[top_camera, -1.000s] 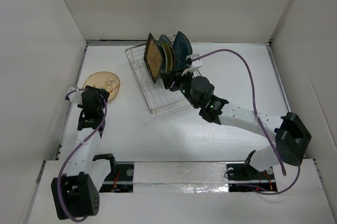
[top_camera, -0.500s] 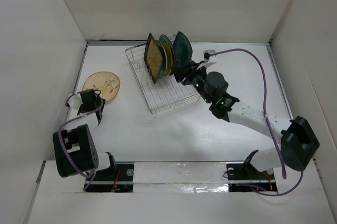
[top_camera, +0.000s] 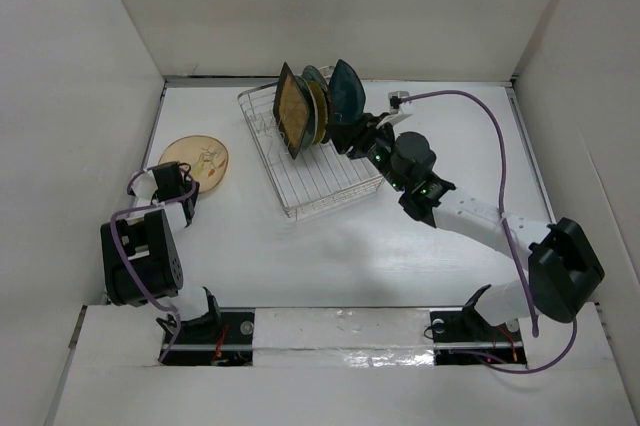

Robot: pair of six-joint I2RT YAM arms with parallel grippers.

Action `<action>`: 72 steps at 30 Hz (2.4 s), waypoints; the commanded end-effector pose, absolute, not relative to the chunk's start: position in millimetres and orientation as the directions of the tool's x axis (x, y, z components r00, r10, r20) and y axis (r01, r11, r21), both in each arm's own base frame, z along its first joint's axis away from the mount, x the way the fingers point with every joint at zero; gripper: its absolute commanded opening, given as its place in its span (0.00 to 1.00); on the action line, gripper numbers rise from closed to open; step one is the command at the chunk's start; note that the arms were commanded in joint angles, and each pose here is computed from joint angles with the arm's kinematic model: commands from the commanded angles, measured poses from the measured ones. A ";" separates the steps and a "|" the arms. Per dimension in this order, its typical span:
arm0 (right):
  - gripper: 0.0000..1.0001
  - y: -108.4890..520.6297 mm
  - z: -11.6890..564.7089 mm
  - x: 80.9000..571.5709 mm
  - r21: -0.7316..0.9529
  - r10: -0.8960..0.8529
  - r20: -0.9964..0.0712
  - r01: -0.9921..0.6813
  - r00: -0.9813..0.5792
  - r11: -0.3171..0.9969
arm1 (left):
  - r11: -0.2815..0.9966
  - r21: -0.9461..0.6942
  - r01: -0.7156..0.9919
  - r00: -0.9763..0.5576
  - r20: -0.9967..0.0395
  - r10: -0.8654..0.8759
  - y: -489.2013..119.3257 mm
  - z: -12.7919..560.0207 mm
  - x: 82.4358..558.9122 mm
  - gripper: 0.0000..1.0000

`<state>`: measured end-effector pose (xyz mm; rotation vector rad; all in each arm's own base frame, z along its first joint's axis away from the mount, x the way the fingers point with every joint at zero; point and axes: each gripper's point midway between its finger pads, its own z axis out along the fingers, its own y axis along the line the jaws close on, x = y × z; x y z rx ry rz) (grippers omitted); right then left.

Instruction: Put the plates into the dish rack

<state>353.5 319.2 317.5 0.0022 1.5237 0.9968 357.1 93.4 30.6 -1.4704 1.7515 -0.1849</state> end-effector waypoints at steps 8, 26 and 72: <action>0.47 319.1 334.4 347.3 0.571 0.556 -0.800 -0.570 -0.225 0.591 | 0.295 -0.690 -0.662 0.110 -0.478 -0.872 96.7 51.5 364.4 0.00; 0.66 367.6 333.7 323.8 0.494 0.403 -0.864 -0.662 -0.302 0.563 | 0.463 -0.843 -0.273 0.264 -0.529 -0.806 75.0 219.5 330.9 0.00; 0.00 440.1 336.5 356.3 0.617 0.387 -0.768 -0.752 -0.510 0.233 | 0.683 -0.690 0.241 -0.128 -0.720 -0.682 -45.5 298.7 270.1 0.37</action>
